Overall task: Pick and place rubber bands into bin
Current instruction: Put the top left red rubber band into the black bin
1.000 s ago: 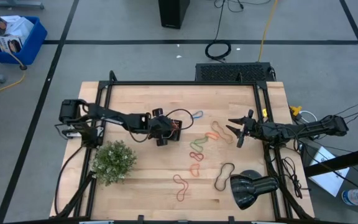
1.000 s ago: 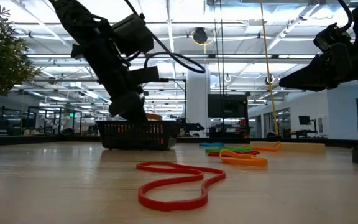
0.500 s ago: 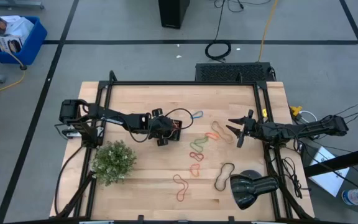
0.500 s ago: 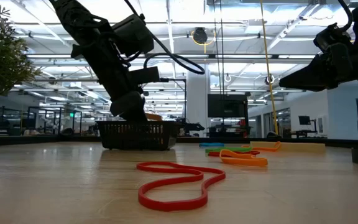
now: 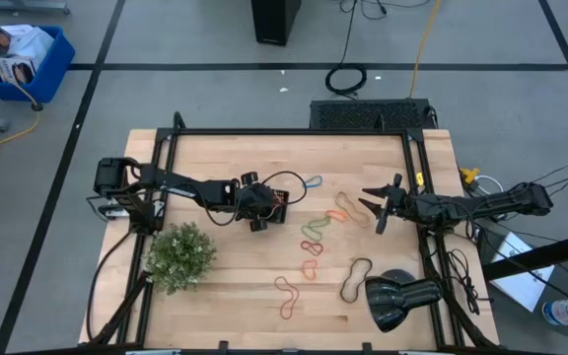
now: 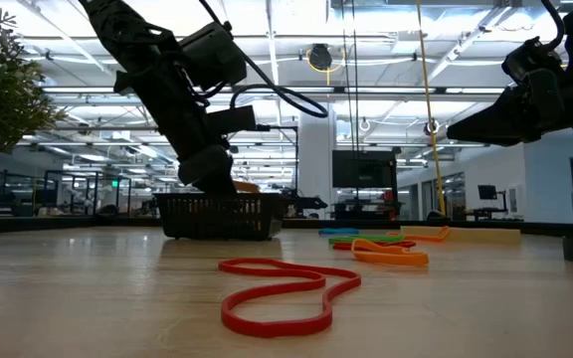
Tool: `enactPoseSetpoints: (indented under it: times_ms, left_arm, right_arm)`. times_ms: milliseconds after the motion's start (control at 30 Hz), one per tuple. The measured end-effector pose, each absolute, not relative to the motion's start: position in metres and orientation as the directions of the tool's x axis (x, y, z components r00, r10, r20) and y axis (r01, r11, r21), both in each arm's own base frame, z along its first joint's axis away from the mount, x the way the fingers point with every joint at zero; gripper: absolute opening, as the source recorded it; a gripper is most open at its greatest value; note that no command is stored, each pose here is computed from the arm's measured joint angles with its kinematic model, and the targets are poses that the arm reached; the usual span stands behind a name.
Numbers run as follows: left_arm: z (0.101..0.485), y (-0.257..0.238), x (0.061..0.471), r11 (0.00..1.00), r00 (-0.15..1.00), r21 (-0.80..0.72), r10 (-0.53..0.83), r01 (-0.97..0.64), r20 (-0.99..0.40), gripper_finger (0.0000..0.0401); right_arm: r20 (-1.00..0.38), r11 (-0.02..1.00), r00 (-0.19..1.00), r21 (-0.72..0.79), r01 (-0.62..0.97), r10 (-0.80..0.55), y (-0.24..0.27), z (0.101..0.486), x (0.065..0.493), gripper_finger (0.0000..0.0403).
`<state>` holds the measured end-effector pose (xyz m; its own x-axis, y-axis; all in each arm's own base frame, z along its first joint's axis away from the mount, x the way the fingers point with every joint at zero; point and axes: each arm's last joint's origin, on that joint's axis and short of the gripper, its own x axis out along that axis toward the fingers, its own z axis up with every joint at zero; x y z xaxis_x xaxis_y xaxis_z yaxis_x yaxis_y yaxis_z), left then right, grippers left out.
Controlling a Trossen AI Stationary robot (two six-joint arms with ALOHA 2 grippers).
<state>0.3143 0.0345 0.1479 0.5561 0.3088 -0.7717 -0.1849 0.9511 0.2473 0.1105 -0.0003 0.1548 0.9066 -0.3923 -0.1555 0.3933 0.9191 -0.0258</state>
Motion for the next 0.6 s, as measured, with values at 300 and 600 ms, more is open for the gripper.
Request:
enactPoseSetpoints:
  times_ms: [300,600]
  left_arm:
    - [0.15,0.035,0.317,0.949,0.581,0.257,0.314,-0.18,-0.751,0.0165]
    - [0.162,0.034,0.311,0.951,0.584,0.252,0.31,-0.181,-0.75,0.0214]
  right_arm:
    - [-0.156,0.919,0.906,-0.029,0.393,-0.392,0.0,0.155,0.111,0.0141]
    - [-0.157,0.919,0.906,-0.03,0.393,-0.393,0.0,0.155,0.111,0.0141]
